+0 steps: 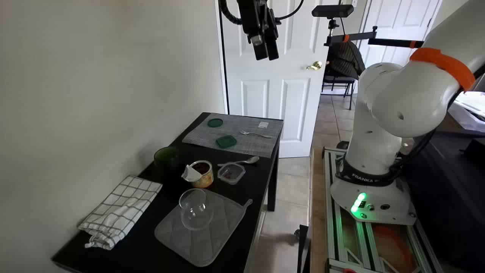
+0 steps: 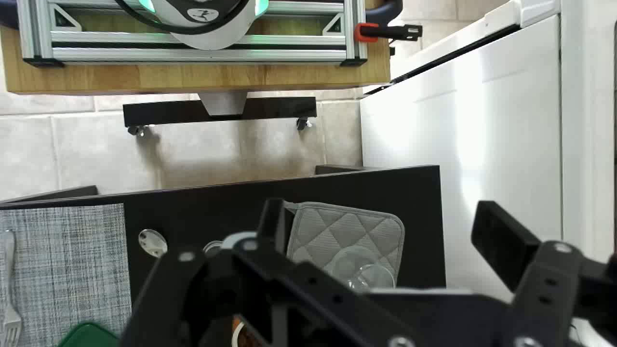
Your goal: Pour the contents from the bowl into the can
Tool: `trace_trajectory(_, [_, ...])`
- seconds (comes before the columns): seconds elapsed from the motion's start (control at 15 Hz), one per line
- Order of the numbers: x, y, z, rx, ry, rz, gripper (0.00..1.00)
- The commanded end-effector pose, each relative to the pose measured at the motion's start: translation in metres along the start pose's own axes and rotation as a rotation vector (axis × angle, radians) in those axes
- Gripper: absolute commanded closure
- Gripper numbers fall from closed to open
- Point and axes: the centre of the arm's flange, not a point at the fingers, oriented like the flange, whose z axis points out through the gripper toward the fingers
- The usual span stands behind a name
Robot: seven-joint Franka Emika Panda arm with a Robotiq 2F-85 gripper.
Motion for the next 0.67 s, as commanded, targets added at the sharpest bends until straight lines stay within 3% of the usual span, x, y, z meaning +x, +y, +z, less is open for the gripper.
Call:
trace_trajectory(0.0, [0.000, 0.000, 0.000, 0.000, 0.000, 0.000, 0.00])
trace_trajectory(0.53, [0.000, 0.000, 0.000, 0.000, 0.000, 0.000, 0.00])
trace_trajectory(0.6, [0.011, 0.010, 0.000, 0.031, 0.023, 0.059, 0.00])
